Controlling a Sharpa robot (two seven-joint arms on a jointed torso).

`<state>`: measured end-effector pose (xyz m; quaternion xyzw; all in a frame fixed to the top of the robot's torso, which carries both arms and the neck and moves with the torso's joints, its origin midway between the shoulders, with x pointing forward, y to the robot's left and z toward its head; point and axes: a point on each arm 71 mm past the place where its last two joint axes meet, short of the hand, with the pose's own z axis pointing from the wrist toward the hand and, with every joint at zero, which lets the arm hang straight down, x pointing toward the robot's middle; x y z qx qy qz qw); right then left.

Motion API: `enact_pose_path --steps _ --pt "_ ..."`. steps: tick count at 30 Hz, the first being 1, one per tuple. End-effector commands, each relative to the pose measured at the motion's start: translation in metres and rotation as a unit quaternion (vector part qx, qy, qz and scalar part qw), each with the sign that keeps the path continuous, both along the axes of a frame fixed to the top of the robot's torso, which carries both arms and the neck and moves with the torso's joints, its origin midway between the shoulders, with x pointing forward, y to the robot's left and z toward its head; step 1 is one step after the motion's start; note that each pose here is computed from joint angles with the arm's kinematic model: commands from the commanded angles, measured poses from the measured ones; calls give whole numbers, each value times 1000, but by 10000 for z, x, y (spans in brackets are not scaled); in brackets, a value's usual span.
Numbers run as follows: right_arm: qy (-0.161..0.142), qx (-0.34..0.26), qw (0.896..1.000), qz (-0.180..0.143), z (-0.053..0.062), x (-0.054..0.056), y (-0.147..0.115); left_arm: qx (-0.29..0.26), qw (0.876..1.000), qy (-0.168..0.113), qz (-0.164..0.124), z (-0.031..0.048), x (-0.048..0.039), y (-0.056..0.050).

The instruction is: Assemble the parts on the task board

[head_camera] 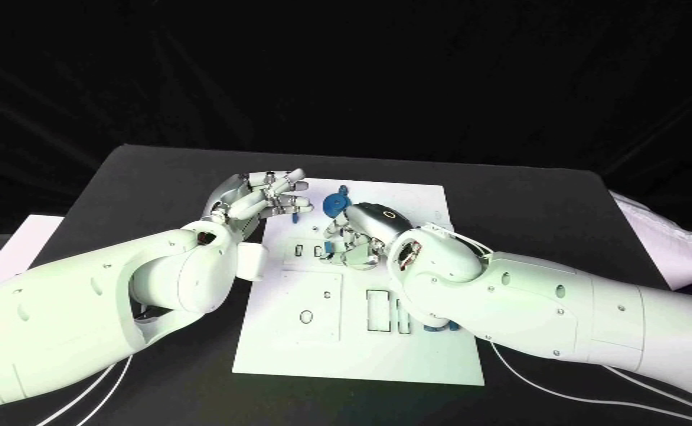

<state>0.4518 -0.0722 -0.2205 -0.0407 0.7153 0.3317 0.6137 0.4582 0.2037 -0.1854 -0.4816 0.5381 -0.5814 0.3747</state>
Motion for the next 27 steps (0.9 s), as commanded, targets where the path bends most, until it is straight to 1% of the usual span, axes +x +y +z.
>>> enact_pose_path --steps 1,3,5,7,9,11,12,14,16,17,19,20,22,24,26,27 --pt "-50 63 997 12 137 -55 -25 17 1000 -8 -15 7 4 -12" --pt "-55 81 994 37 196 -87 -54 28 999 -8 -23 0 7 -7" --pt "-52 94 992 59 257 -99 -98 42 999 -9 -33 -11 16 -2" --pt "-43 102 991 78 332 -98 -172 62 997 -6 -44 -33 29 6" --pt "-28 110 990 87 409 -85 -271 92 995 5 -49 -65 40 24" --pt "-3 124 989 86 488 -61 -403 133 990 26 -43 -111 49 55" --pt "12 134 988 81 536 -47 -490 155 986 41 -40 -136 57 76" --pt "29 150 986 69 628 -24 -643 194 977 66 -50 -168 73 93" --pt "36 159 985 57 701 -2 -768 230 967 84 -67 -186 83 95" --pt "38 163 985 48 751 17 -861 260 957 97 -86 -198 90 88" --pt "42 168 985 30 824 60 -1009 314 936 112 -116 -202 104 71" --pt "49 168 984 21 845 85 -1076 344 923 116 -131 -199 109 59" --pt "68 173 983 0 862 142 -1203 408 892 115 -156 -191 112 32" --pt "80 175 981 -15 865 188 -1303 464 862 111 -170 -174 121 -2" --pt "86 173 981 -28 863 225 -1385 502 840 111 -177 -157 139 -39" --pt "91 172 980 -36 856 254 -1440 524 825 110 -180 -148 159 -62"
